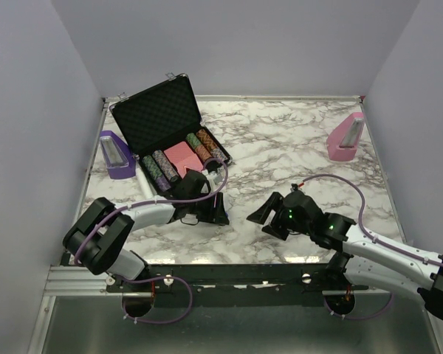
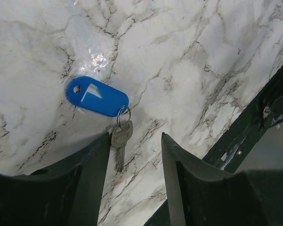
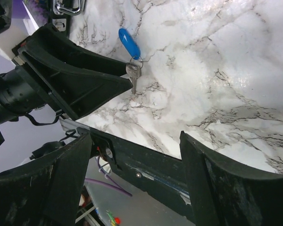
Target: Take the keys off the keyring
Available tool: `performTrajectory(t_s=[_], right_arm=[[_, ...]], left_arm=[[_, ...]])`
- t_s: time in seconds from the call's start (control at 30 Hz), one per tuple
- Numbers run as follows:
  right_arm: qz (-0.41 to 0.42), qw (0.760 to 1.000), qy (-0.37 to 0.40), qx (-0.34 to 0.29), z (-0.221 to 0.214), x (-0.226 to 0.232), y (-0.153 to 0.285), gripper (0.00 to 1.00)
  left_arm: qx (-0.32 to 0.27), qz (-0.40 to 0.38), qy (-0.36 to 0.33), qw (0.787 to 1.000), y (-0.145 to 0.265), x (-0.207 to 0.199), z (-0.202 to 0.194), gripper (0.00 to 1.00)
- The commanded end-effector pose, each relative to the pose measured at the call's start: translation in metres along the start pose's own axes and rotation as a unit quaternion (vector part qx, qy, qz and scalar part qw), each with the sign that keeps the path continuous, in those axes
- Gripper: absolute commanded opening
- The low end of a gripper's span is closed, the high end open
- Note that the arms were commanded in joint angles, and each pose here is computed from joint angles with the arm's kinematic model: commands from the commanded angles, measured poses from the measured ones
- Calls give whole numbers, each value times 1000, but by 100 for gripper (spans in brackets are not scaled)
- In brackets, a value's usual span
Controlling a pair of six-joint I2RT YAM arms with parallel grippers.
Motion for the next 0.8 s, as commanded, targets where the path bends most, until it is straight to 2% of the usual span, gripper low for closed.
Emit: performTrajectory(t_s=[0.0,0.2,0.53,0.57,0.63,0.67,0.77], right_arm=[[5,1000,0,1,0,1,-1,83],[1,1000,2,5,-1,1,-3,82],[3,1000,3,5,-1,1,-3,82],[3,1000,3,5,-1,1,-3,82],[3,1000,2,6,-1,0,-2,82],[3,1000,3,5,-1,0,-3,82],[17,1000,10,16,-3,1,-4,82]], left_arm=[[25,11,6,1000,-7,6,-14,55],[22,12,6,1000,-8,5,-13,44],[17,19,-1,1000,-8,2,-10,18],[16,18,-2,1000,-8,0,-10,12],[15,16,-5,1000,-8,-2,-9,7],[13,15,-7,1000,-7,-4,-7,0],[7,14,-12,1000,-5,-8,-4,0]])
Point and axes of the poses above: each gripper's point midway between its finger pads, its own y axis back along the fingers, its own x axis along the line the jaws close on, z = x × y, the point moved 10 cm from there along y, back along the fingers, and after that the axes turned 12 degrees about -y, right-handed, at the moved point
